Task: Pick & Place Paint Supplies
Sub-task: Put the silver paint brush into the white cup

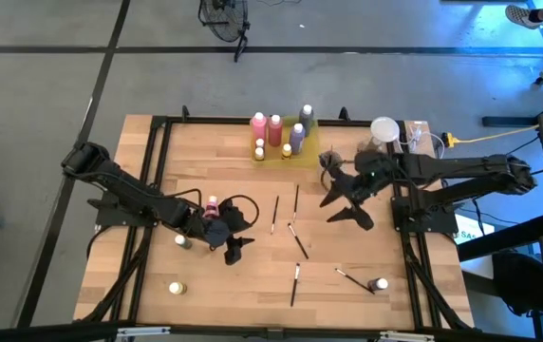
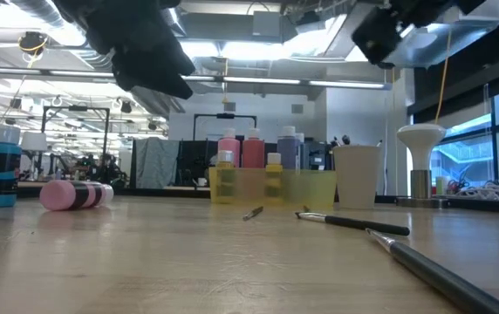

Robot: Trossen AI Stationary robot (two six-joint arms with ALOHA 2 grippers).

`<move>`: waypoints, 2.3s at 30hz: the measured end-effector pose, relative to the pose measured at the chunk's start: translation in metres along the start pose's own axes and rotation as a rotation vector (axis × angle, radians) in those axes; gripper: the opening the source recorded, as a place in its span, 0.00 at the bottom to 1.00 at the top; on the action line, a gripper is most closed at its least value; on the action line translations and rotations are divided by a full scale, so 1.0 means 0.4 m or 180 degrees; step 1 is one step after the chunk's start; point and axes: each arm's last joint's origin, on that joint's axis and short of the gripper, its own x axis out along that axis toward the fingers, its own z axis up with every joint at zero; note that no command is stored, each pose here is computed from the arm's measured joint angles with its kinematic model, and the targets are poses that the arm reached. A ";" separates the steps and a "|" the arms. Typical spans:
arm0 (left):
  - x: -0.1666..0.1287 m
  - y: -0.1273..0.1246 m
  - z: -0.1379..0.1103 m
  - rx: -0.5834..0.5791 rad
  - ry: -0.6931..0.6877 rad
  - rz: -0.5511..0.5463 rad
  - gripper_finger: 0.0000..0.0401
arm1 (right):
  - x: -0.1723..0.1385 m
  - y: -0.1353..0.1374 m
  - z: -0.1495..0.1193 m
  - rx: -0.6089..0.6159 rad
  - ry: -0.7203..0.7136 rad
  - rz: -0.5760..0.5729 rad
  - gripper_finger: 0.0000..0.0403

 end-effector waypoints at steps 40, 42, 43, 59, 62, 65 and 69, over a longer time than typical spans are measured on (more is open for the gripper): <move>0.000 0.011 0.007 0.0230 -0.0261 0.0432 0.53 | 0.317 0.211 -0.251 0.1508 0.2137 -0.0927 0.58; 0.000 0.010 0.007 0.0230 -0.0227 0.0373 0.53 | 0.329 0.209 -0.258 0.1516 0.2149 -0.0940 0.58; 0.000 0.009 0.007 0.0229 -0.0217 0.0349 0.53 | 0.334 0.208 -0.260 0.1515 0.2157 -0.0945 0.58; 0.000 0.005 0.007 0.0216 -0.0158 0.0196 0.53 | 0.379 0.208 -0.298 0.1538 0.2244 -0.1068 0.58; 0.000 0.005 0.007 0.0215 -0.0161 0.0194 0.53 | 0.382 0.208 -0.300 0.1604 0.2207 -0.1165 0.58; 0.000 0.004 0.007 0.0212 -0.0164 0.0190 0.53 | 0.382 0.207 -0.300 0.1647 0.2170 -0.1229 0.58; 0.000 0.004 0.007 0.0212 -0.0164 0.0190 0.53 | 0.383 0.209 -0.302 0.1625 0.2130 -0.1293 0.56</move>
